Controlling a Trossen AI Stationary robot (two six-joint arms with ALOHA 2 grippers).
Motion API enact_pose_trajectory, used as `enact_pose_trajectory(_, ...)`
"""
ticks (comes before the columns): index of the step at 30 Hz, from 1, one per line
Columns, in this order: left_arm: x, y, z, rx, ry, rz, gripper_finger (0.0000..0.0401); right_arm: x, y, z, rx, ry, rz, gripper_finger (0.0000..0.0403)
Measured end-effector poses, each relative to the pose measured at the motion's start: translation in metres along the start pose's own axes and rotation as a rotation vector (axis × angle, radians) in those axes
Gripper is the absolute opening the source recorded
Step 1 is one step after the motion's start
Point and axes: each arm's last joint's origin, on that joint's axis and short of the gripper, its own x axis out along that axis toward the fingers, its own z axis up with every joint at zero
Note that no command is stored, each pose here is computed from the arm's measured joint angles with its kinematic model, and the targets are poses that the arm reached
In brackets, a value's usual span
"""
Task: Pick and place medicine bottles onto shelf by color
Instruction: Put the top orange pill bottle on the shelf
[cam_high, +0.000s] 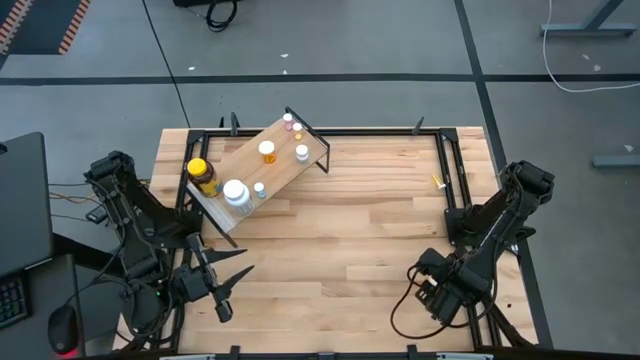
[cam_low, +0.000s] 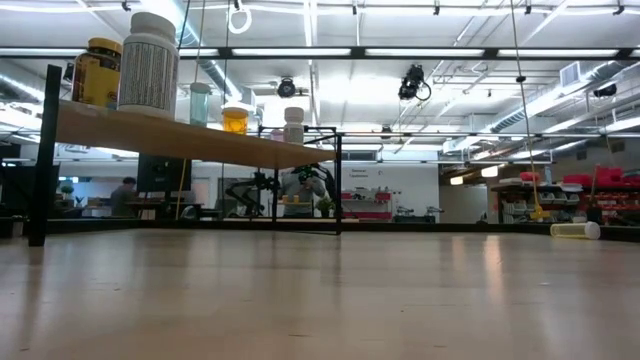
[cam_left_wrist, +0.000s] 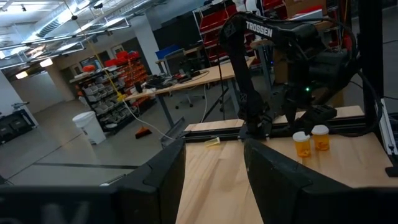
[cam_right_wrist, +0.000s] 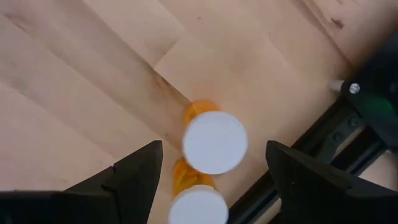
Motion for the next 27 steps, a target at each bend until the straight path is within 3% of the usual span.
enact_pose_trajectory(27,0.000,0.000,0.000,-0.001,0.000,0.001,0.0172,0.039,-0.008,-0.016,0.016,0.016,0.014,0.0295)
